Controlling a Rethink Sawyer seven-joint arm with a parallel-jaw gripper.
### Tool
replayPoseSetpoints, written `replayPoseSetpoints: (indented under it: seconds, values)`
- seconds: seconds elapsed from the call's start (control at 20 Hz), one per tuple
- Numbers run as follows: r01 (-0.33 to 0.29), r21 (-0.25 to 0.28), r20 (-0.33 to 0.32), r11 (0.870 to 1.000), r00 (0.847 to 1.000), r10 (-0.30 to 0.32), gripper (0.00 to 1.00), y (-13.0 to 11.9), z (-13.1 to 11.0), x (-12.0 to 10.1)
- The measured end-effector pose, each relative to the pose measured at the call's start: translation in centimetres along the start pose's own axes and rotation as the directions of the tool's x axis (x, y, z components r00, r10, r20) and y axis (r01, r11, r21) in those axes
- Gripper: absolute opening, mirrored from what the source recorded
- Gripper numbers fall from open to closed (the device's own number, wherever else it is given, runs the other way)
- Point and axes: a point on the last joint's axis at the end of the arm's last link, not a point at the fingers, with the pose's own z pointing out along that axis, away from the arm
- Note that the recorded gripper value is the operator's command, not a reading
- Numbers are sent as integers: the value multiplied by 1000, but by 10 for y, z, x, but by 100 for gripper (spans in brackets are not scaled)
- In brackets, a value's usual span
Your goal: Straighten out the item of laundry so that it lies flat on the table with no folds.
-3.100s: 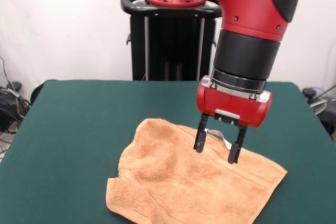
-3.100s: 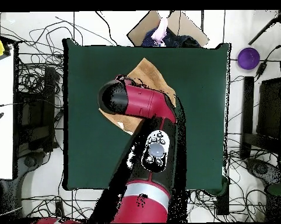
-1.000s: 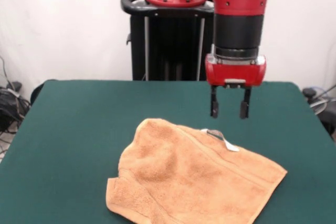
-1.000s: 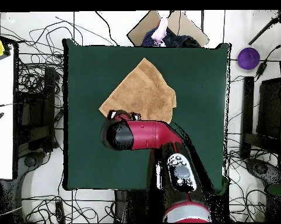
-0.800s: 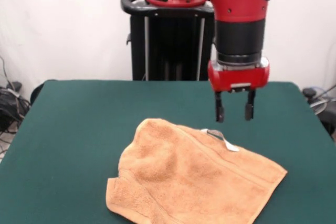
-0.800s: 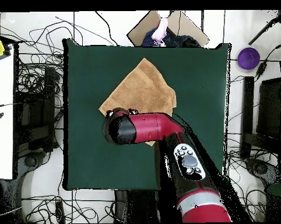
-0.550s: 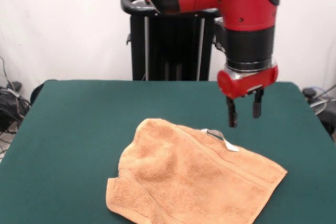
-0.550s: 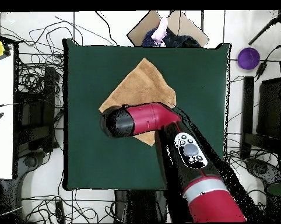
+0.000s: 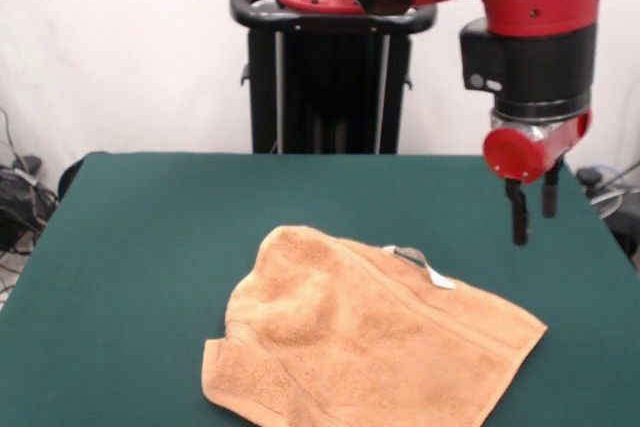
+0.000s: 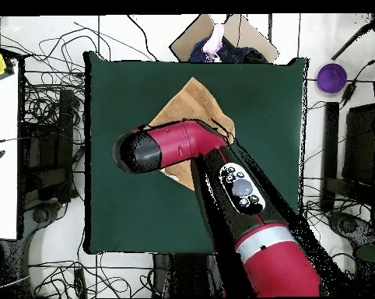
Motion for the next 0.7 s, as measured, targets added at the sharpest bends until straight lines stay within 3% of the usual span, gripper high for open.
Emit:
replayPoseSetpoints:
  seconds: [0.15,0.35,0.7]
  values:
    - [-6,-12,21,1000,1000,6,100,-5,-2,-1]
    - [-36,-15,26,999,999,37,100,-22,-2,14]
    - [-54,24,-1,998,999,54,100,-58,2,61]
